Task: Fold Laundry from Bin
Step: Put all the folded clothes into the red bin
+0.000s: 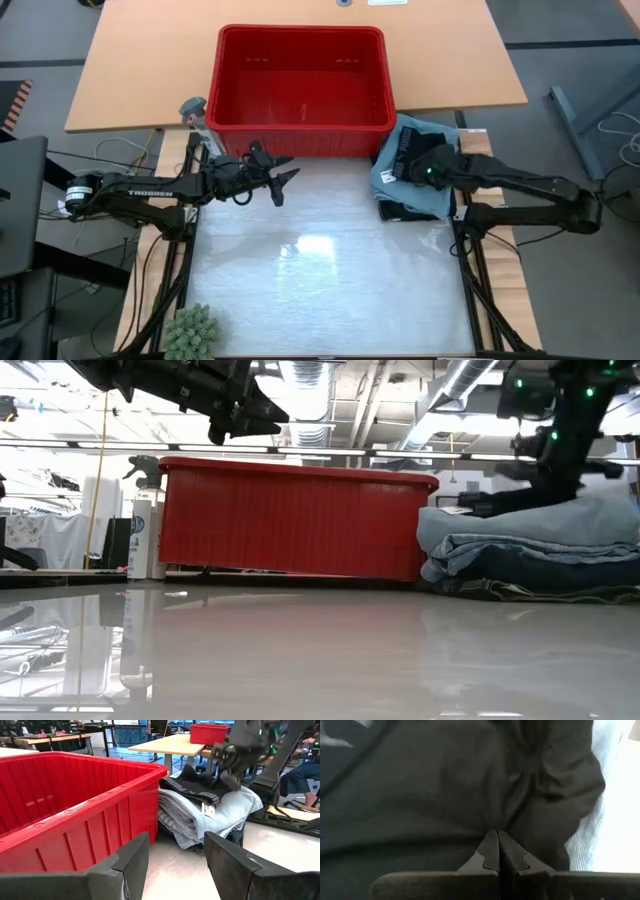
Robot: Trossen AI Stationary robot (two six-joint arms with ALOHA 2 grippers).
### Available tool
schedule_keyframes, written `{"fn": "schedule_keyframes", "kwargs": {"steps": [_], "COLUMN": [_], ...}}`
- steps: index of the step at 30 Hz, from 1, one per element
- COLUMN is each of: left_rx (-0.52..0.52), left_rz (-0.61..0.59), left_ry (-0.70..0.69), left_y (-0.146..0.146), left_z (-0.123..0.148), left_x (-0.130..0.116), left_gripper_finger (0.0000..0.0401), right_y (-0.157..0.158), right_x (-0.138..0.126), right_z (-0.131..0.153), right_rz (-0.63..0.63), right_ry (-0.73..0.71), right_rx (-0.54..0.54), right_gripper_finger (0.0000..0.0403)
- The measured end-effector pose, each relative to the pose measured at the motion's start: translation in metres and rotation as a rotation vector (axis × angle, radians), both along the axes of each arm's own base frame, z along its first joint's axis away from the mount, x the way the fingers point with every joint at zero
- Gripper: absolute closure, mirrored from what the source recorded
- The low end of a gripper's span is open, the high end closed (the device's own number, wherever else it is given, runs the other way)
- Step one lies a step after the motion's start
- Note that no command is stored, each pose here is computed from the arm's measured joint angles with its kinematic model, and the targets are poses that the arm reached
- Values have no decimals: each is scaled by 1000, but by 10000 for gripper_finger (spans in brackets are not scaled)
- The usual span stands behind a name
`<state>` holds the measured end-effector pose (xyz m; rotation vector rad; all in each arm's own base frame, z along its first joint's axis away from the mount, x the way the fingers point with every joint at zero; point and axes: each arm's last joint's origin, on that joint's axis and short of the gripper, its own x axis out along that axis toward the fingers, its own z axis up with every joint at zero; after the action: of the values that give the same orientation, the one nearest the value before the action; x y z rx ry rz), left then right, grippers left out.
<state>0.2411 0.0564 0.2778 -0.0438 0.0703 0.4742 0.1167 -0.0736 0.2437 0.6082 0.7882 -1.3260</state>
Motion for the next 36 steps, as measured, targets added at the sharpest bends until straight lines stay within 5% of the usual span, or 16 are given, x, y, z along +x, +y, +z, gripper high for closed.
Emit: {"fn": "schedule_keyframes", "kwargs": {"steps": [7, 13, 18, 23, 29, 36], "left_rx": [-13, -31, -157, -273, -172, -297], "left_rz": [2, 3, -87, -160, -313, -583], "left_ry": [-7, -16, -33, -9, 110, 135], "left_y": [0, 0, 1, 4, 4, 3], "left_z": [0, 0, -8, -28, -47, -56], "left_x": [0, 0, 6, 23, 59, 115], "left_gripper_finger": [223, 223, 223, 223, 223, 207], "right_y": [10, 7, 6, 14, 41, 77], "right_x": [3, 9, 7, 11, 25, 44], "right_z": [-15, 32, 72, 88, 82, 70], "right_rz": [28, 48, 85, 339, 740, 946], "right_ry": [-4, -81, -101, -125, -153, -64], "right_rx": [73, -28, -133, -52, 213, 328], "right_gripper_finger": [387, 364, 374, 374, 352, 314]}}
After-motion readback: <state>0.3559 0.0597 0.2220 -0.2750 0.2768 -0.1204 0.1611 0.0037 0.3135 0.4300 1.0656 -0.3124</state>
